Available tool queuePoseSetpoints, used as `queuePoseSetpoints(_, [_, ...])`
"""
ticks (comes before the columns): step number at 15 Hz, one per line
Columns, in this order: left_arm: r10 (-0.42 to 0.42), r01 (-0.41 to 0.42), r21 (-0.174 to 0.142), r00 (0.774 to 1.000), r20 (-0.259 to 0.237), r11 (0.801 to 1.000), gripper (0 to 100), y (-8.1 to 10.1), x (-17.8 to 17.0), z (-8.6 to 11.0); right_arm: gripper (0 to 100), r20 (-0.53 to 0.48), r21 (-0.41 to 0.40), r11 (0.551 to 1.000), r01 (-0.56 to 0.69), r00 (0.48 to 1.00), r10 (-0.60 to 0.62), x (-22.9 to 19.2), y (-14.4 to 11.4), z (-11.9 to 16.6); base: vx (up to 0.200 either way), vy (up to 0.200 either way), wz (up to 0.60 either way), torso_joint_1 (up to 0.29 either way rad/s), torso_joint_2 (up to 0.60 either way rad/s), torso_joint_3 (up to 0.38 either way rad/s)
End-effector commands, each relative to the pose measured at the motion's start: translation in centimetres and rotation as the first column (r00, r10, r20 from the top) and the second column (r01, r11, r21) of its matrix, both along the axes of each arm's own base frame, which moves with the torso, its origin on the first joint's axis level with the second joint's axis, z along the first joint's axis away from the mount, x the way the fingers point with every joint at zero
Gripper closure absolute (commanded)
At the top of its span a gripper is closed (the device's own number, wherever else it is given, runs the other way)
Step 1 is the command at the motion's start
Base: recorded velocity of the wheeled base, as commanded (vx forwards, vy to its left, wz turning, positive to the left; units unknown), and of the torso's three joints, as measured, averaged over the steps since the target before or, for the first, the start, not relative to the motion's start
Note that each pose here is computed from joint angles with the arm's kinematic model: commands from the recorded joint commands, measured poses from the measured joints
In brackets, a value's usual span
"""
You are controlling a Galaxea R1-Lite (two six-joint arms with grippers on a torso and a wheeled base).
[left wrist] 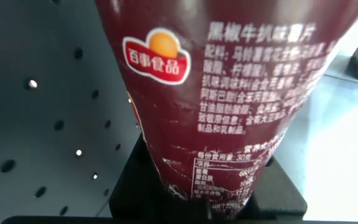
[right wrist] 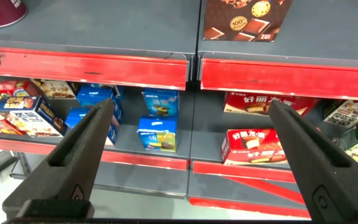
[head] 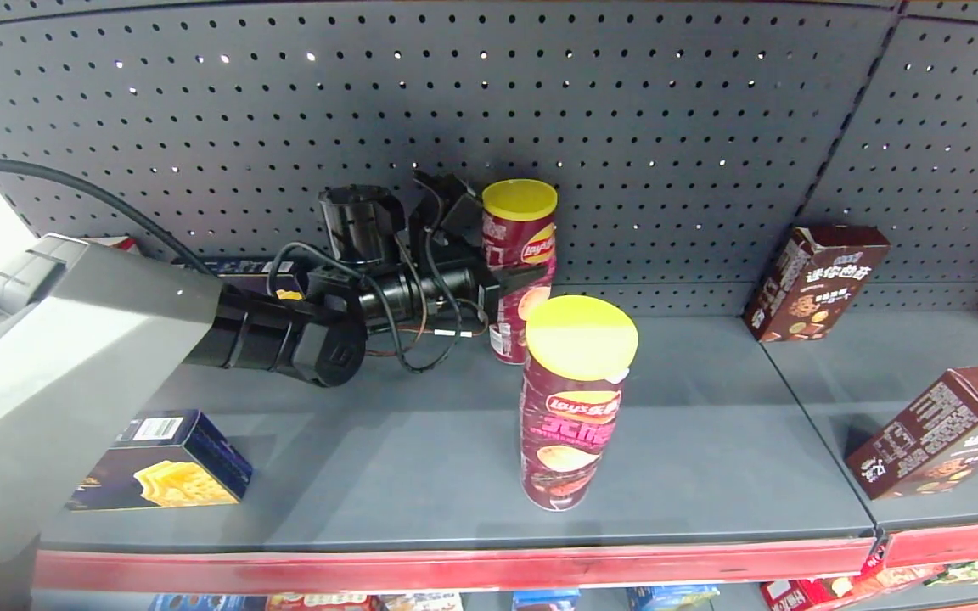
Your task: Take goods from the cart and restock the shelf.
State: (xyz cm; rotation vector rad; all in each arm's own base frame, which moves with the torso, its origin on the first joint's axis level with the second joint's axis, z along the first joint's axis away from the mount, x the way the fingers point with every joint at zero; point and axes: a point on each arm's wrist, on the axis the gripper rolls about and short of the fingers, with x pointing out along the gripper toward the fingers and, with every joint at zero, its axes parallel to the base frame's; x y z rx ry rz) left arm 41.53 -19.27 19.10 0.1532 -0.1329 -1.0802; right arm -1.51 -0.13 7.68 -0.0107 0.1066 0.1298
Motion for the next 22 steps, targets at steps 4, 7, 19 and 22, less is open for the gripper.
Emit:
queuePoseSetpoints(4, [0.000,0.000,0.009,1.000,-0.020,1.000,100,0.0,-0.1,-0.7,0,-0.002,0.000,1.000,-0.002,1.000,0.002,0.0,0.0,0.0,0.000,0.000,0.00,0.000,0.00,0.000])
queuePoseSetpoints(7, [0.004,-0.003,0.017,0.999,-0.034,1.000,0,0.1,-0.3,-1.1,0,-0.002,-0.001,1.000,-0.001,1.000,0.001,0.0,0.0,0.0,0.000,0.000,0.00,0.000,0.00,0.000])
queuePoseSetpoints(19, [0.247,-0.243,0.093,0.968,-0.037,0.966,0,2.8,-5.9,0.2,0,-0.002,-0.001,1.000,-0.001,1.000,0.001,0.0,0.0,0.0,0.000,0.000,0.00,0.000,0.00,0.000])
queuePoseSetpoints(22, [0.370,-0.369,0.092,0.929,0.003,0.925,0,2.9,-5.3,1.0,0,-0.002,-0.001,1.000,-0.001,1.000,0.001,0.0,0.0,0.0,0.000,0.000,0.00,0.000,0.00,0.000])
